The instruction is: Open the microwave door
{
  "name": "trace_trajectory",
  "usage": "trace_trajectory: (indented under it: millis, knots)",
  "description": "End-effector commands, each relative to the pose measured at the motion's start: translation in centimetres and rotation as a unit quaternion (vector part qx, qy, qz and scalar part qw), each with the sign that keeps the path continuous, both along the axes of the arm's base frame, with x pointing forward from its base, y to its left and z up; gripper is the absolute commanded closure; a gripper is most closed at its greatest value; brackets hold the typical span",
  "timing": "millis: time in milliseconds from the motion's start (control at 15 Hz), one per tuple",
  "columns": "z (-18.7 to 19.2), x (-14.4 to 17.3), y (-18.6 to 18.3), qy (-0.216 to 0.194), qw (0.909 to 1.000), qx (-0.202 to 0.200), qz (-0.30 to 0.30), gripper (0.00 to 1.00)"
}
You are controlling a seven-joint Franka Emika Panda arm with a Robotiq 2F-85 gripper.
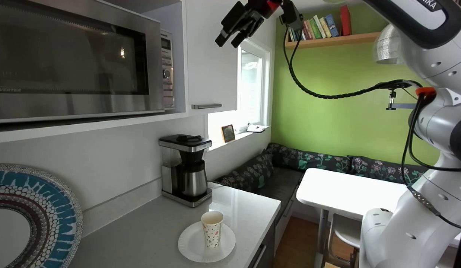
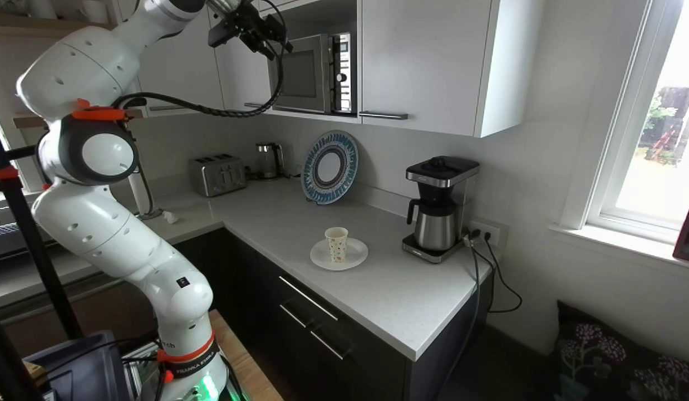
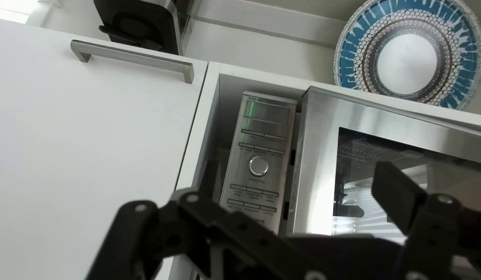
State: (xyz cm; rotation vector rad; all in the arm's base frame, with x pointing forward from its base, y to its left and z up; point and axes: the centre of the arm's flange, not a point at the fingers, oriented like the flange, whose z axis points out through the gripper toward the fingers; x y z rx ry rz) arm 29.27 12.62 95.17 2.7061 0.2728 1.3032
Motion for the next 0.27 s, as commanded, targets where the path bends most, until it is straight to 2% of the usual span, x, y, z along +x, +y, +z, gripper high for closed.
trace_trajectory:
  millis: [0, 200]
  knots:
    - [0.00, 0.00, 0.00, 0.000, 1.0000, 0.000, 0.000, 0.00]
    - [0.00, 0.02, -0.04, 0.000, 1.0000, 0.000, -0.001, 0.00]
